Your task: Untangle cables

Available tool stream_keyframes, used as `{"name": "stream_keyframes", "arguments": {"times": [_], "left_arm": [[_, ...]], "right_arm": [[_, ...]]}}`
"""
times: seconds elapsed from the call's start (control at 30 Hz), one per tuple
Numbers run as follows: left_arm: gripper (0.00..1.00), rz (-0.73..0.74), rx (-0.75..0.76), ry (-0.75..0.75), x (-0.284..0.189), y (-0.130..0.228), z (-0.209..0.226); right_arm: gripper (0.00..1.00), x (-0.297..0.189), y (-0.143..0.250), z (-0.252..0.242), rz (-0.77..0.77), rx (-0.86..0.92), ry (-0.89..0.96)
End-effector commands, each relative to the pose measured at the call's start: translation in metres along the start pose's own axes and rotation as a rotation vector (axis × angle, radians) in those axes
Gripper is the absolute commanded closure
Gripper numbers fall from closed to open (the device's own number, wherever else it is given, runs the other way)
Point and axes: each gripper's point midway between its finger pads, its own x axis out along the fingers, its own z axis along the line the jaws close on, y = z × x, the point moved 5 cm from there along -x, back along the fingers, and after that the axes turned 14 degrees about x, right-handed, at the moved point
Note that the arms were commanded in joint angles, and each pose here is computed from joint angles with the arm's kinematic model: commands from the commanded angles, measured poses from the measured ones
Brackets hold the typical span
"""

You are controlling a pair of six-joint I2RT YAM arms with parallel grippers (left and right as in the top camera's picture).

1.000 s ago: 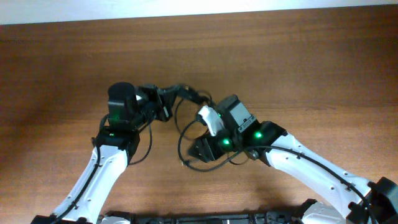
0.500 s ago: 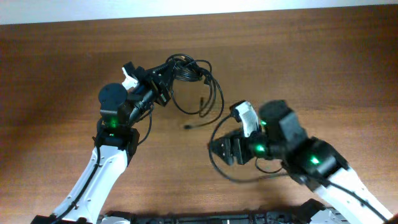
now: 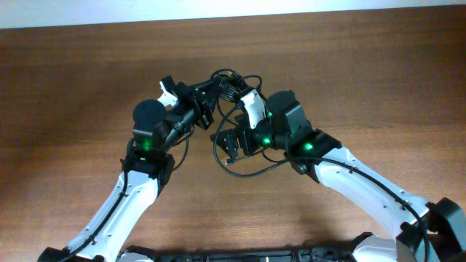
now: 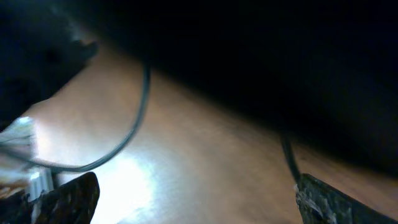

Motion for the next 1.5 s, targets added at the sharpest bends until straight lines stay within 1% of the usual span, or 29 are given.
{"name": "stream_keyframes", "arguments": {"times": [0.0, 0.1, 0.2, 0.27, 0.3, 0.37, 0.4, 0.43, 0.5, 0.57, 0.6, 0.7, 0.77, 0.83, 0.87, 0.93, 1.0, 1.07, 1.1, 1.13, 1.17, 1.2, 1.23, 1.27, 1.3, 1.33, 1.4, 1.47], "left_arm": [[1.00, 0.050, 0.018, 0.056, -0.001, 0.010, -0.019], [1.00, 0.073, -0.029, 0.060, -0.001, 0.013, -0.020], [1.00, 0.067, -0.013, 0.096, -0.002, 0.013, -0.027], [1.00, 0.024, 0.018, 0.171, -0.004, 0.008, -0.042], [1.00, -0.010, 0.023, 0.190, -0.006, 0.001, -0.046], [1.00, -0.025, 0.024, 0.191, -0.008, -0.004, -0.046], [1.00, -0.038, 0.024, 0.192, -0.009, -0.009, -0.047], [1.00, -0.050, 0.025, 0.193, -0.011, -0.013, -0.047], [1.00, -0.062, 0.025, 0.192, -0.012, -0.017, -0.047], [1.00, -0.063, 0.019, 0.180, -0.012, -0.018, -0.044], [1.00, -0.065, 0.010, 0.161, -0.011, -0.018, -0.040], [1.00, -0.083, -0.015, 0.111, -0.010, -0.021, -0.030], [1.00, -0.123, -0.015, 0.111, -0.012, -0.029, -0.030], [1.00, -0.171, 0.013, 0.112, -0.016, -0.040, -0.030], [1.00, -0.222, 0.083, 0.107, -0.020, -0.050, -0.031], [1.00, -0.240, 0.131, 0.102, -0.022, -0.055, -0.031], [1.00, -0.217, 0.122, 0.081, -0.021, -0.052, -0.027], [1.00, -0.193, 0.102, 0.042, -0.019, -0.049, -0.018], [1.00, -0.170, 0.079, 0.034, -0.017, -0.044, -0.016], [1.00, -0.150, 0.053, 0.034, -0.015, -0.039, -0.015], [1.00, -0.119, -0.009, 0.036, -0.012, -0.030, -0.015], [1.00, -0.092, -0.054, 0.037, -0.009, -0.023, -0.015], [1.00, -0.061, -0.106, 0.036, -0.007, -0.015, -0.014], [1.00, -0.042, -0.114, 0.038, -0.005, -0.010, -0.015], [1.00, -0.021, -0.099, 0.067, -0.003, -0.003, -0.021], [1.00, 0.000, -0.081, 0.102, -0.002, 0.004, -0.028], [1.00, 0.024, -0.055, 0.157, -0.001, 0.011, -0.040], [1.00, 0.041, -0.047, 0.171, -0.001, 0.016, -0.043]], "right_arm": [[0.01, 0.007, -0.006, -0.036, -0.080, 0.011, 0.232], [0.01, 0.002, -0.007, -0.061, -0.115, -0.022, 0.423], [0.01, -0.008, -0.001, -0.081, -0.111, -0.014, 0.580], [0.01, -0.012, 0.017, -0.088, -0.021, 0.003, 0.624], [0.01, -0.016, 0.034, -0.094, 0.068, 0.024, 0.656], [0.01, -0.019, 0.047, -0.095, 0.139, 0.042, 0.663], [0.03, -0.021, 0.053, -0.095, 0.175, 0.054, 0.659], [0.21, -0.022, 0.062, -0.094, 0.225, 0.071, 0.645], [0.60, -0.020, 0.071, -0.087, 0.278, 0.098, 0.581], [0.90, -0.016, 0.074, -0.078, 0.304, 0.117, 0.503], [0.96, -0.014, 0.077, -0.072, 0.326, 0.131, 0.454], [0.96, -0.015, 0.087, -0.063, 0.390, 0.164, 0.383], [0.96, -0.022, 0.097, -0.062, 0.452, 0.187, 0.388], [0.96, -0.031, 0.106, -0.060, 0.512, 0.163, 0.385], [0.96, -0.038, 0.110, -0.055, 0.540, 0.142, 0.366], [0.96, -0.045, 0.108, -0.046, 0.540, 0.112, 0.328], [0.83, -0.048, 0.095, -0.033, 0.475, 0.082, 0.270], [0.69, -0.044, 0.081, -0.012, 0.410, 0.055, 0.125], [0.57, -0.040, 0.072, 0.003, 0.375, 0.031, 0.015], [0.47, -0.037, 0.066, 0.011, 0.351, 0.013, -0.049], [0.35, -0.035, 0.058, 0.020, 0.325, 0.005, -0.121], [0.21, -0.032, 0.051, 0.027, 0.298, 0.026, -0.165], [0.10, -0.031, 0.044, 0.030, 0.269, 0.043, -0.182], [0.06, -0.029, 0.037, 0.033, 0.234, 0.014, -0.194], [0.05, -0.028, 0.031, 0.031, 0.198, -0.005, -0.175], [0.02, -0.025, 0.024, 0.025, 0.148, -0.022, -0.119], [0.01, -0.023, 0.010, 0.007, 0.050, -0.039, 0.036], [0.01, -0.022, 0.002, -0.011, -0.016, -0.056, 0.173]]}}
